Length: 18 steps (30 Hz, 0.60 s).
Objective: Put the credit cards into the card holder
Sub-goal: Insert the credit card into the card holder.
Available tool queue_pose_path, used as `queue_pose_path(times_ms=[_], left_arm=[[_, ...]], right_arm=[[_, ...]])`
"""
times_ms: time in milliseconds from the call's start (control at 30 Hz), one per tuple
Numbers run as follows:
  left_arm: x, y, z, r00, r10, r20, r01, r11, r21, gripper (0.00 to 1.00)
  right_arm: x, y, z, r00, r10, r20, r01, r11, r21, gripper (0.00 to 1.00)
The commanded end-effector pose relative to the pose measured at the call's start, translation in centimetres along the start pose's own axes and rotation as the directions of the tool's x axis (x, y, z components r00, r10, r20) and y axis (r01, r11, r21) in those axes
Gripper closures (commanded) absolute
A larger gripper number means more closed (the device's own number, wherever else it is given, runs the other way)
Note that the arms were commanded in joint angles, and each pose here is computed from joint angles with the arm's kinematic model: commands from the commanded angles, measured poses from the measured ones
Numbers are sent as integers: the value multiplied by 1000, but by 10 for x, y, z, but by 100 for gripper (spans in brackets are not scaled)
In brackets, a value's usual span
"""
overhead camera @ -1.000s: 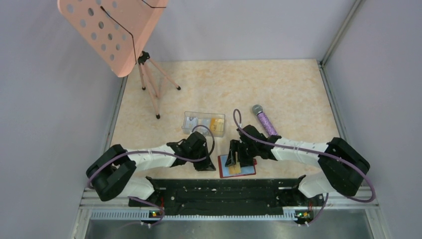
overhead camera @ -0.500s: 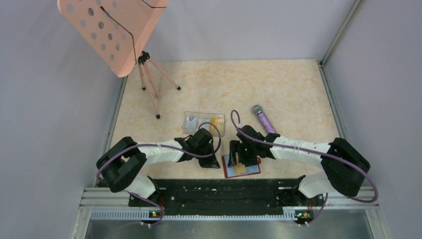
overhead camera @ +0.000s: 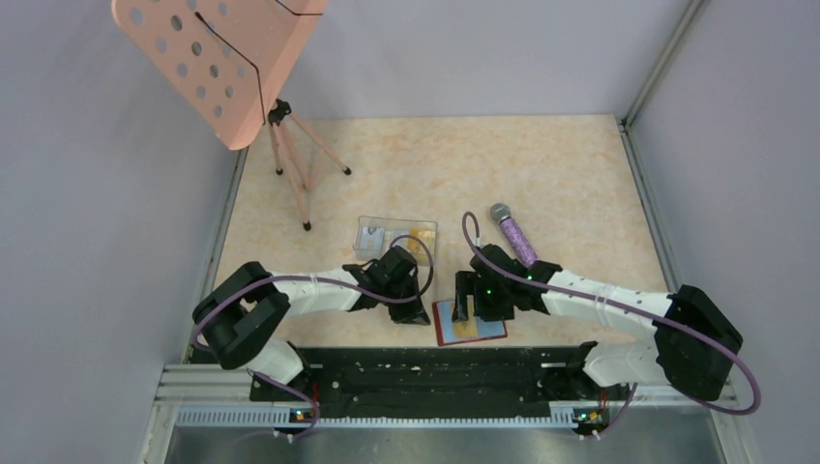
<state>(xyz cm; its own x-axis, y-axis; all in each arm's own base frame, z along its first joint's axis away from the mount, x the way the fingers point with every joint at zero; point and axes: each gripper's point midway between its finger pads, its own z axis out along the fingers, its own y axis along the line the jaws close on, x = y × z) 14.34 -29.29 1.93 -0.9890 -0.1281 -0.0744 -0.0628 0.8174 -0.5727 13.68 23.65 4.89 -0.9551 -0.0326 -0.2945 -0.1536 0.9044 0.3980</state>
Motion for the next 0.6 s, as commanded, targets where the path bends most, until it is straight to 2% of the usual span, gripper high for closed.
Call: queue_pose_path(times_ms=[0, 133, 333, 567], left_arm=[[-5, -15, -1, 999, 32, 11, -33, 999, 27, 100], [-3, -20, 4, 999, 43, -2, -43, 999, 32, 100], [-1, -23, 12, 999, 50, -20, -50, 999, 22, 100], [-2, -28, 16, 997, 77, -27, -77, 997, -4, 100]], right_arm=[[8, -22, 0, 999, -31, -10, 31, 995, 96, 20], [7, -17, 4, 999, -35, -3, 35, 997, 65, 21], [11, 3, 22, 999, -37, -39, 36, 998, -44, 28], [8, 32, 28, 997, -52, -57, 43, 987, -152, 49]])
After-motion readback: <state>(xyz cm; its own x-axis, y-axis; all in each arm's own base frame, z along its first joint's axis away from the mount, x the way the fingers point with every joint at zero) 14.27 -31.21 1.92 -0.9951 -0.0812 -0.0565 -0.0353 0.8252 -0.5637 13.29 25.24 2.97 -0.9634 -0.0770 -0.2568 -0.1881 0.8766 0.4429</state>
